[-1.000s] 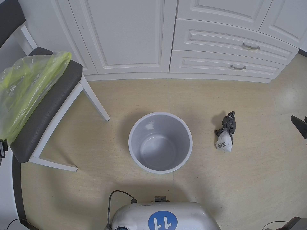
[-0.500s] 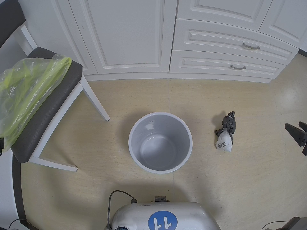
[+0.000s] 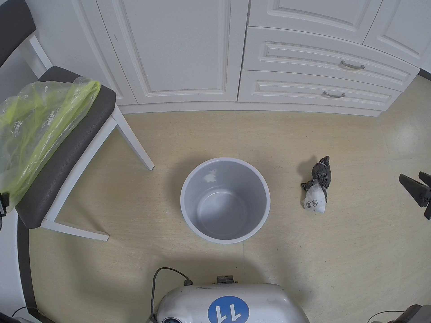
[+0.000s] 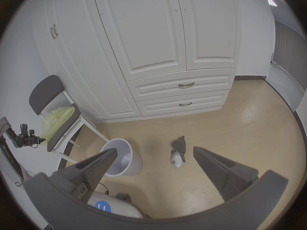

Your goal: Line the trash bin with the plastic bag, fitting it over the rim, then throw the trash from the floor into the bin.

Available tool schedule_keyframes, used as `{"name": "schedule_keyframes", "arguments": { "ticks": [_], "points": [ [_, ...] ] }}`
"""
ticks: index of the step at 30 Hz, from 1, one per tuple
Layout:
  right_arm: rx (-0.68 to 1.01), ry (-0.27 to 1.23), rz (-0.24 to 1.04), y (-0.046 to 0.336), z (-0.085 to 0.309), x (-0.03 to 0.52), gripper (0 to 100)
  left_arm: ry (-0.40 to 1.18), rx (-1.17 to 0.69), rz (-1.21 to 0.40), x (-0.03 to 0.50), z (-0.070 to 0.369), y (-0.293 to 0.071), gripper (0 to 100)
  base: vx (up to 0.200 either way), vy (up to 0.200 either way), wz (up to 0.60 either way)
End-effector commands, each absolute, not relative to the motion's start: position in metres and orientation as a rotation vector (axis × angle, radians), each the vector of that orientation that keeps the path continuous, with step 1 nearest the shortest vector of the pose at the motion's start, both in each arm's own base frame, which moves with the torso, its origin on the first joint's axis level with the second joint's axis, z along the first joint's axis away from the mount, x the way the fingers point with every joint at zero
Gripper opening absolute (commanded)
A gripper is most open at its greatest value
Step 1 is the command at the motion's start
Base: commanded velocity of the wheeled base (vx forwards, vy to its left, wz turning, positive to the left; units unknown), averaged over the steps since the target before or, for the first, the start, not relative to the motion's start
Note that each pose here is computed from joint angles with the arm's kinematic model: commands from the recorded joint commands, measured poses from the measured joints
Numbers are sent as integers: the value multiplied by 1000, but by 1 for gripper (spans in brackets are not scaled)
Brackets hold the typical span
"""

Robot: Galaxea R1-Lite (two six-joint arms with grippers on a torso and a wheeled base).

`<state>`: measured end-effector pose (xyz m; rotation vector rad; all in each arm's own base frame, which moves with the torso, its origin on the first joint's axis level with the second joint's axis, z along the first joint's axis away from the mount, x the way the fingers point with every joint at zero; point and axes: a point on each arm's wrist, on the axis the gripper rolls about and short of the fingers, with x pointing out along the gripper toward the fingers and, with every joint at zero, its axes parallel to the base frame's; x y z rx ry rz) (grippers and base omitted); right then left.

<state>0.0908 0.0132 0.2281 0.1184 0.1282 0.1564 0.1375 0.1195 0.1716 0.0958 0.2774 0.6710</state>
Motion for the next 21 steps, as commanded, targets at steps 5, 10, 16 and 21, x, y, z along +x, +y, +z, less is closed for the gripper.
{"name": "schedule_keyframes", "arguments": {
  "ticks": [5,10,16,21],
  "points": [
    [117,133,159,13,227,91,100,252,48,628,140,165,121,100,0,0,0],
    [117,130,167,14,227,90,100,223,28,578,136,168,116,100,0,0,0],
    [116,140,168,14,226,92,100,218,-22,591,144,168,125,100,0,0,0],
    [115,138,190,16,224,92,100,209,-53,610,143,168,127,100,0,0,0]
  ]
}}
